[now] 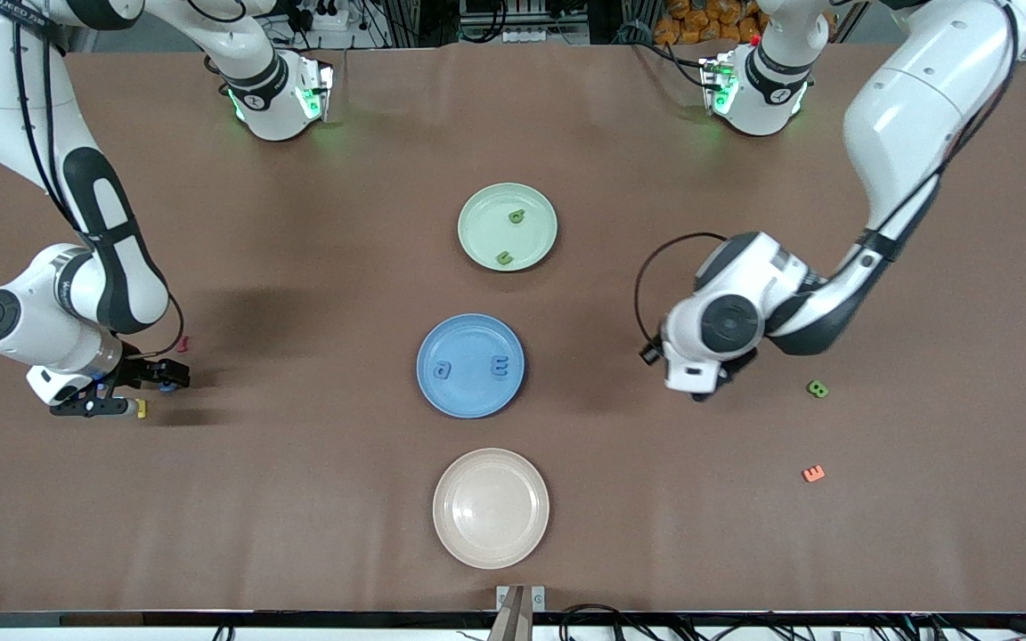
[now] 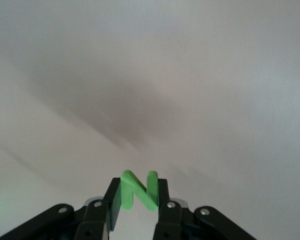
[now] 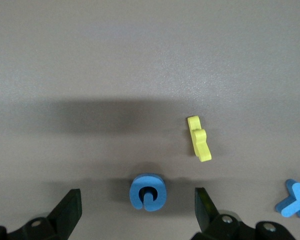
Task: Sort letters by color into matching plates
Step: 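Put green N on green plate while the right gripper grasps blue c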
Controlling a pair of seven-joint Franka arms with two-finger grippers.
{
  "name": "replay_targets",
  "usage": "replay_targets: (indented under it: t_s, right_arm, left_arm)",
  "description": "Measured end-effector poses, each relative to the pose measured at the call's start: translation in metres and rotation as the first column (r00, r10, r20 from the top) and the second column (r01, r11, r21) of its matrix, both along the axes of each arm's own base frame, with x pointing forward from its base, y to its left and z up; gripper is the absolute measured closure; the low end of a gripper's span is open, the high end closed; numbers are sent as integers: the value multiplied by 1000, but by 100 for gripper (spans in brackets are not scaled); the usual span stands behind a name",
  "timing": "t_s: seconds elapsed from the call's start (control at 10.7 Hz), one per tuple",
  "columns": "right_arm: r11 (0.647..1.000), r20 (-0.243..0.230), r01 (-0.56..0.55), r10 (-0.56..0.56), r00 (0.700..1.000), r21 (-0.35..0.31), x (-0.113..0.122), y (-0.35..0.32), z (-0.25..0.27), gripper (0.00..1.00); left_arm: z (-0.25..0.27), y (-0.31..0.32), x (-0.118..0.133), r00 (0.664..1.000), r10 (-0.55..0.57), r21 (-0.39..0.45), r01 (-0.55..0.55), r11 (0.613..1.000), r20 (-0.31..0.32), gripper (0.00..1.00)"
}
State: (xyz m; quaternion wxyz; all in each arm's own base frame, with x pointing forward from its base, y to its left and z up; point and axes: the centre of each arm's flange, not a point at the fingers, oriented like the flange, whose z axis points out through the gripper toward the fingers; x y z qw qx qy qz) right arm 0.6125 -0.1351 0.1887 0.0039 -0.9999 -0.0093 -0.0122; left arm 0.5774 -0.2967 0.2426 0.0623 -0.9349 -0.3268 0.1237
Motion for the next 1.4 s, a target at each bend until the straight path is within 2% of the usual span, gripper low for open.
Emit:
replay_targets:
  t_s: [0.28, 0.47, 0.66, 0.84, 1.03, 1.12, 1.22, 1.31, 1.4]
  right_arm:
    - [1000, 12, -1, 1, 1000, -4, -1, 1, -2, 1]
    - [1000, 15, -1, 1, 1000, -8, -2, 0, -6, 2]
    - [1000, 20, 0, 0, 1000, -14, -3, 0, -13, 4]
    - [1000, 16, 4, -3, 1000, -17, -9, -2, -21, 4]
    - [1000, 20, 6, -5, 1000, -21, -12, -3, -24, 7]
    - [1000, 25, 6, -6, 1000, -21, -11, -3, -21, 17]
    - [1000, 26, -1, 1, 1000, -22, -11, -4, -21, 18]
    - [1000, 30, -10, 11, 999, -23, -11, -5, -19, 26]
    - [1000, 32, -13, 14, 999, -24, -11, -7, -18, 30]
  left_arm:
    - [-2, -95, -74, 996, -18, 29, 21, 999, -91, 67]
    - [0, -154, -126, 993, -49, 43, 54, 998, -107, 67]
    - [4, -198, -172, 985, -93, 22, 97, 995, -147, 67]
    - [6, -240, -229, 969, -149, 6, 153, 988, -196, 67]
    - [0, -272, -287, 958, -201, 33, 212, 977, -207, 67]
    - [-9, -279, -303, 957, -209, 62, 226, 972, -200, 67]
    - [-18, -279, -305, 958, -206, 82, 226, 971, -199, 67]
    - [-22, -276, -300, 961, -195, 90, 216, 972, -198, 67]
    - [-22, -274, -292, 964, -181, 92, 202, 975, -193, 67]
